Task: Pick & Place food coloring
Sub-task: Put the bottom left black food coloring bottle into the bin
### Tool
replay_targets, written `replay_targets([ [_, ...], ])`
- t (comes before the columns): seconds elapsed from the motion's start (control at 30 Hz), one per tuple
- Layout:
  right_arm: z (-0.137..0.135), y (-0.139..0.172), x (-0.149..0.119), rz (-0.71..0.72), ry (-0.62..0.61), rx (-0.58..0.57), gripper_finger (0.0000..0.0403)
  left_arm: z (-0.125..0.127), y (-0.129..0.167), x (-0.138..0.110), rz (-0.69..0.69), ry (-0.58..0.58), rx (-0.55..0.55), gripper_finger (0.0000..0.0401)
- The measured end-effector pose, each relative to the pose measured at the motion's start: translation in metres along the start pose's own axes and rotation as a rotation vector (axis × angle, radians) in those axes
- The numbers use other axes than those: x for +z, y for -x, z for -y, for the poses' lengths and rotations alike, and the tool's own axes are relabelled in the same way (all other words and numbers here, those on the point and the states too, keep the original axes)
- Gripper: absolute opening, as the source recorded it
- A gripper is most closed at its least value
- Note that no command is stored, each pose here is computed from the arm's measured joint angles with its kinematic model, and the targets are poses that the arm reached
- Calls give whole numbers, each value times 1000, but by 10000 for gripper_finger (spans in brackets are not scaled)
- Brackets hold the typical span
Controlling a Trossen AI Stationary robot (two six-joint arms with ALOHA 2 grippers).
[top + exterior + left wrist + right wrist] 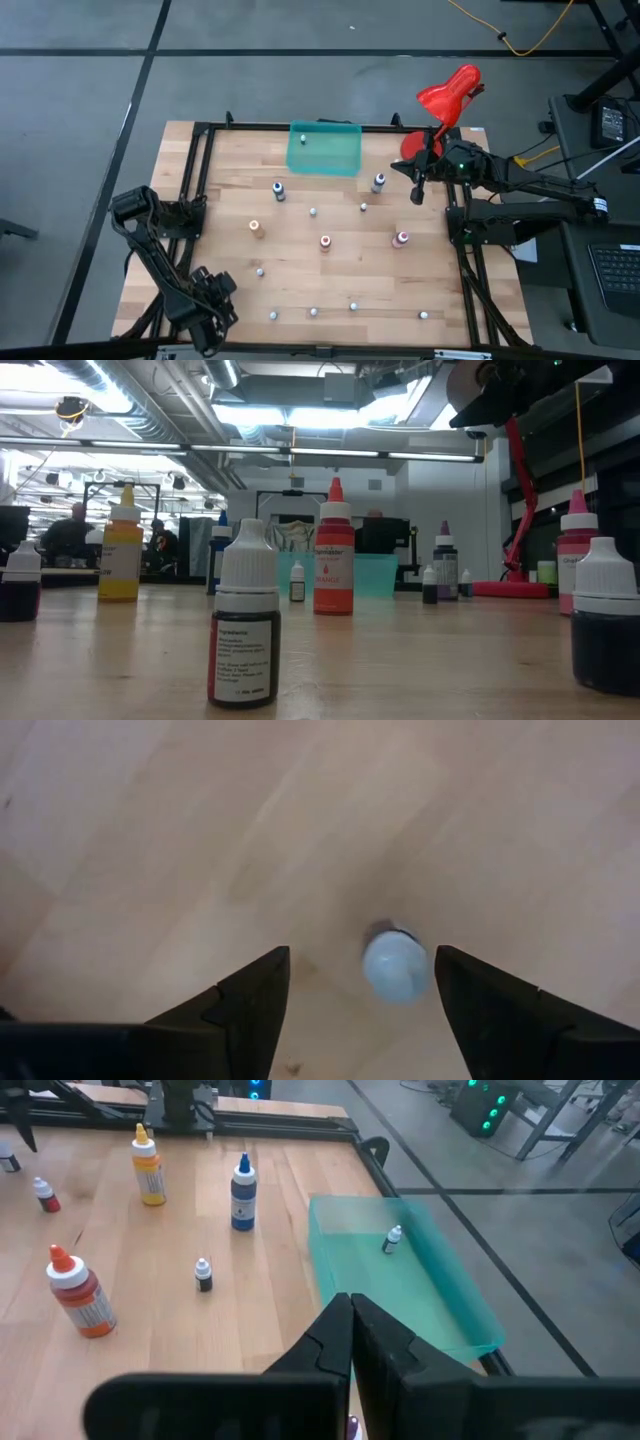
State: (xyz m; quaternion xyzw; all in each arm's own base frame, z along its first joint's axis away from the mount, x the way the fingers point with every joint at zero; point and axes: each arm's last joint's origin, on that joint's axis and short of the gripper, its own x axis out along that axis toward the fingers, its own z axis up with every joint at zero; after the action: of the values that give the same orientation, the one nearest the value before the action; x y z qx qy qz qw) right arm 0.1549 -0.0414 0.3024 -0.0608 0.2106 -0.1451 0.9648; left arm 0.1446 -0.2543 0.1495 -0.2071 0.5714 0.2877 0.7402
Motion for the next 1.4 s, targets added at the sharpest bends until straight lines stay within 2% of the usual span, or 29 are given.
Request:
replay_targets([
  [0.13,0,0,0,0,1,0,12,0,0,0,-1,7,-4,227],
  [0.23,0,0,0,0,2,0,12,2,0,-1,-7,13,-28,200],
  [0.6,0,0,0,0,2,0,12,5,1,-1,-14,29,-59,53],
  [0.97,0,0,0,-5,-23,1,12,7,1,-2,-24,30,-74,6],
  [1.17,0,0,-1,-10,-23,10,12,7,1,-2,-26,30,-75,16],
  [1.4,-1,0,-6,-56,-22,17,12,0,9,2,-38,23,-50,84],
])
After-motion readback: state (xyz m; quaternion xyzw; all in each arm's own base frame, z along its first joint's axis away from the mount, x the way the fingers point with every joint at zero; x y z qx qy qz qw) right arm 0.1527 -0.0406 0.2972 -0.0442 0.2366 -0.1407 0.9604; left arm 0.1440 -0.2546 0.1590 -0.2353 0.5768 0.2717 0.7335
